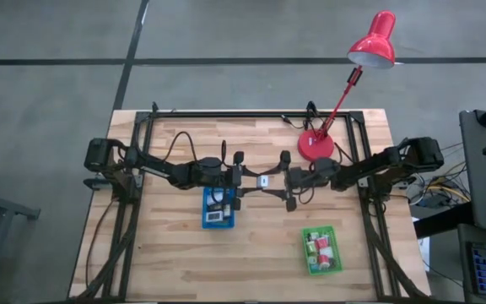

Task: Pick & Place Office items
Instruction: Put the white charger adapter into the green bin

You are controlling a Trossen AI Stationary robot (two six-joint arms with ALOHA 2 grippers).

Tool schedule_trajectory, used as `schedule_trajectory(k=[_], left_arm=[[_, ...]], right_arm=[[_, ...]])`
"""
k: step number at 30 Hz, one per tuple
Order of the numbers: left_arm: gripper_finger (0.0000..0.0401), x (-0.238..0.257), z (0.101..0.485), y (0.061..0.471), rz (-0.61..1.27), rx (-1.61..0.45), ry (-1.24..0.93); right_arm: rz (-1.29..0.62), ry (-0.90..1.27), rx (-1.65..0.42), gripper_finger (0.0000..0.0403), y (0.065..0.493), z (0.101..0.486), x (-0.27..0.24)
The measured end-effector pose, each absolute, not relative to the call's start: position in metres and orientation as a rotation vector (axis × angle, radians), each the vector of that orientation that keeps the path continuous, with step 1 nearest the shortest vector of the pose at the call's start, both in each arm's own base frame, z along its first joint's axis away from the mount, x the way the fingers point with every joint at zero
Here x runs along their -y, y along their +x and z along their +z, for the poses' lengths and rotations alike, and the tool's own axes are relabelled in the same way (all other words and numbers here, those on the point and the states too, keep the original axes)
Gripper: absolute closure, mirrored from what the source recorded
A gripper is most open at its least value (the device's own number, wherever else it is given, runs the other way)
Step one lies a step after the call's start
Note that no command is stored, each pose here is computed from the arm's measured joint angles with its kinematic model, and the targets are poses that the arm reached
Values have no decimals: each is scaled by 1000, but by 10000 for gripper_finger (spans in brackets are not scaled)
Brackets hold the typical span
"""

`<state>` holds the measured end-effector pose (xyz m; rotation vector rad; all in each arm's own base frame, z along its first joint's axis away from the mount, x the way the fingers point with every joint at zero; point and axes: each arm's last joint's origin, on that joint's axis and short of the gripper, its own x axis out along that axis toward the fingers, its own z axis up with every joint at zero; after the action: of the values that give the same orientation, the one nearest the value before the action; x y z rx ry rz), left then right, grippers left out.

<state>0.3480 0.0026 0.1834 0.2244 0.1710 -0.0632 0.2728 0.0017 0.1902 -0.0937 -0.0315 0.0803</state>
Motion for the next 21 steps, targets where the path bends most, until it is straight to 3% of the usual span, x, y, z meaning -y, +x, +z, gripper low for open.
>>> schedule_trajectory(k=[11, 21], left_arm=[[242, -3, 184, 348, -63, -167, 225], [242, -2, 184, 348, -67, -169, 221]], right_arm=[[85, -86, -3, 160, 285, 182, -2], [96, -96, 2, 223, 288, 184, -2]])
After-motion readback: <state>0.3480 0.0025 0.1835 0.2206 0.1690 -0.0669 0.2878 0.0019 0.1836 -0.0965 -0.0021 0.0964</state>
